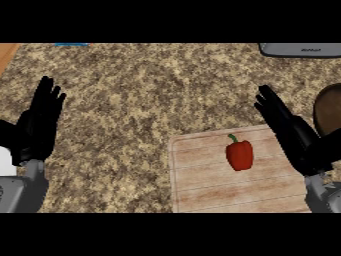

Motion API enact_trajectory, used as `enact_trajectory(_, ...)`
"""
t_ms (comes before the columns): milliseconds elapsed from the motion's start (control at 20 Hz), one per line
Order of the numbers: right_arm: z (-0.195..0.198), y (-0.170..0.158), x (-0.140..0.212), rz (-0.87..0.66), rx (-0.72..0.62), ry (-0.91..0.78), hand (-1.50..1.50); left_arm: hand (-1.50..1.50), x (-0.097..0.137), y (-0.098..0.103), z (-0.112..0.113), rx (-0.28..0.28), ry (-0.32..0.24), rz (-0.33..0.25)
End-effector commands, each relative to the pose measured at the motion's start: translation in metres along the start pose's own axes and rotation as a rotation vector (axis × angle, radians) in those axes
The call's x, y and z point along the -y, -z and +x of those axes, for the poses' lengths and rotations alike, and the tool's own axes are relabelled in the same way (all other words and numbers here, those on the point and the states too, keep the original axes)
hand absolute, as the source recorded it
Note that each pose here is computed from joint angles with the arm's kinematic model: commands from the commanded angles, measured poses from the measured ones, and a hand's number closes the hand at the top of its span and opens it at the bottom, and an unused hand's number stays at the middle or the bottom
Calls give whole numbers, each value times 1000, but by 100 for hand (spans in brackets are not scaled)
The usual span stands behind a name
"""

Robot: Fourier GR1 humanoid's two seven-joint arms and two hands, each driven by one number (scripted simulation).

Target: Pick the bell pepper from the cutting board and place it in the pan

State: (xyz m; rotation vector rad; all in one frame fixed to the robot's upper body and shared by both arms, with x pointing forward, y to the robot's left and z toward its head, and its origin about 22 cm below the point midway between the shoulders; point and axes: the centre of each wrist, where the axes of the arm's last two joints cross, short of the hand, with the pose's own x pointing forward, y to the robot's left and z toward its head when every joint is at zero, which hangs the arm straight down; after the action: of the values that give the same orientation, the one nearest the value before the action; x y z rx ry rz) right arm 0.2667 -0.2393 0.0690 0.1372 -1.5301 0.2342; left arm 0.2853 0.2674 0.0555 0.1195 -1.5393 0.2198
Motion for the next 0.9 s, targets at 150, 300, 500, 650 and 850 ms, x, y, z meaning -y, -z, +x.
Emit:
enact_trajectory(150,65,39,1,252,300,50,150,0,-4,7,20,45,90,-57)
enact_trajectory(300,78,37,46,180,240,-368,150,0,8,1,6,-2,116,-128)
enact_trajectory(500,51,-3,85,153,409,-462,150,0,-9,-5,0,-31,89,-90)
enact_trajectory(650,40,-21,121,114,360,-538,-150,0,-11,-9,-7,-4,118,-98)
enact_trajectory(850,69,-22,130,207,356,-707,-150,0,-11,-8,-3,-24,107,-115)
